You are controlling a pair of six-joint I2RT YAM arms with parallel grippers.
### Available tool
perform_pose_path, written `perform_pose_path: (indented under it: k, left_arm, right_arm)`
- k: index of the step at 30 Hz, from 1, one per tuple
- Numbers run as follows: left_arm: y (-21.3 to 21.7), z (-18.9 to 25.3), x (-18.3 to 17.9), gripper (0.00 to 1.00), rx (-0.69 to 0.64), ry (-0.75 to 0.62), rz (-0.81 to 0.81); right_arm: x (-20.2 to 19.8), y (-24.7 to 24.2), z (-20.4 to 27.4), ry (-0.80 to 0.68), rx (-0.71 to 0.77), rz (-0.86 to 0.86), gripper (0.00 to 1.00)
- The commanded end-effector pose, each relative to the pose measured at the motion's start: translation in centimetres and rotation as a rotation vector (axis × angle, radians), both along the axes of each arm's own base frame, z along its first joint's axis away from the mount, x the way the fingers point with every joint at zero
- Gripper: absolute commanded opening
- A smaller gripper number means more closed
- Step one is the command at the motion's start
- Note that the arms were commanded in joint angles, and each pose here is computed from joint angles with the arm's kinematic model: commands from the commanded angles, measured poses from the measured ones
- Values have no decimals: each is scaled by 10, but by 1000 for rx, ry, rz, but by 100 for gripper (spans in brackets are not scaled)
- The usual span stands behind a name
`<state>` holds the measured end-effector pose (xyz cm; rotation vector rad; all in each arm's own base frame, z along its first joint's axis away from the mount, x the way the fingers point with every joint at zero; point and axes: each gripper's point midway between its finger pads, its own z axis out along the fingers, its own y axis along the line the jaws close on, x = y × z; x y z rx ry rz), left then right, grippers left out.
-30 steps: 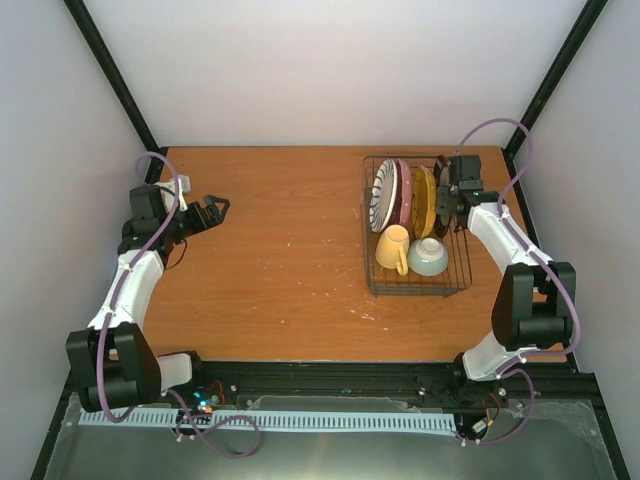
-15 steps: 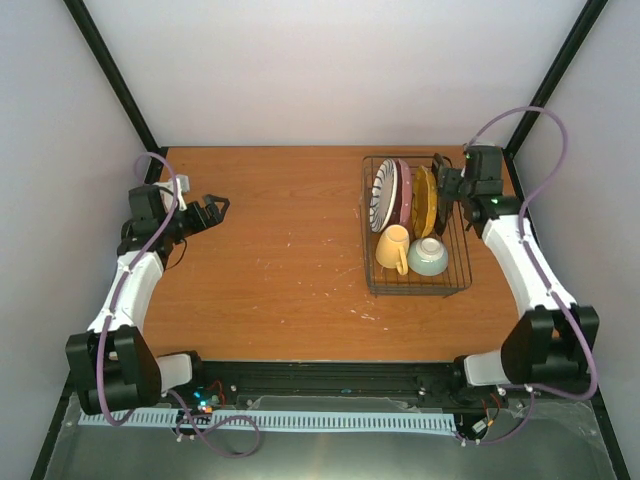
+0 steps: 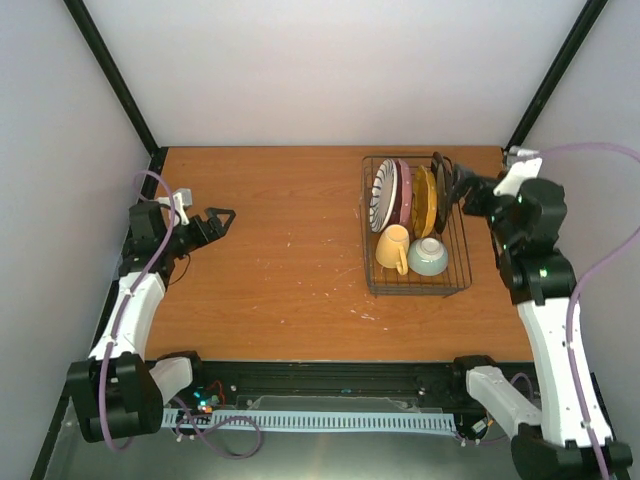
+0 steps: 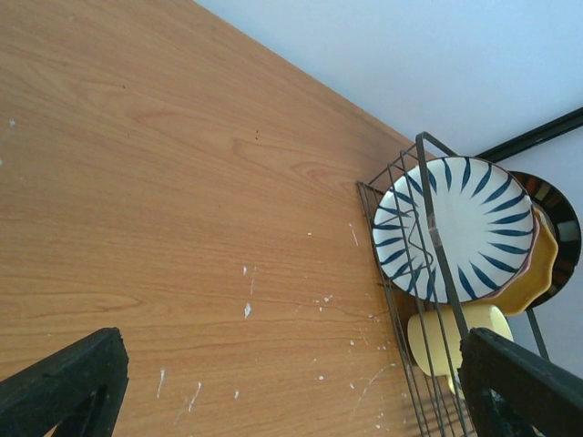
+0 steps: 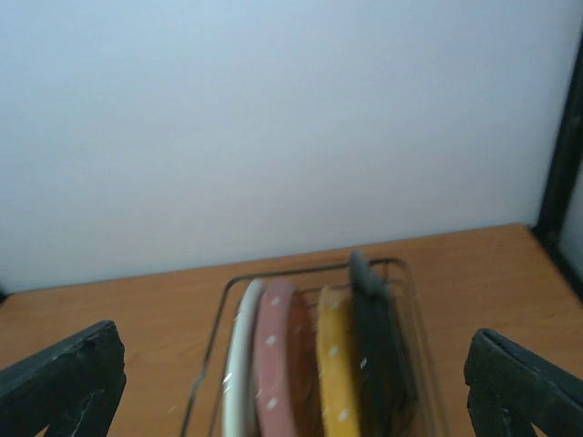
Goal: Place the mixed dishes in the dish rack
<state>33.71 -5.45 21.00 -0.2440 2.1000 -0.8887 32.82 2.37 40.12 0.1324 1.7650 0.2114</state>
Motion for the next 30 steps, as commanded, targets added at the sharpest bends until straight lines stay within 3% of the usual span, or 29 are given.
perform_pose_path:
  k: [1, 10, 30]
  left_arm:
    - [-5, 20, -2, 100, -33, -57, -15]
    - [-1, 28, -5, 100, 10, -60, 1]
    - [-4, 34, -12, 100, 7, -74, -7]
  right_arm:
    - [-37, 29, -44, 97, 118, 157, 100]
    - [-89, 34, -118, 214, 184, 186, 100]
    - [-135, 31, -140, 153, 284, 171, 100]
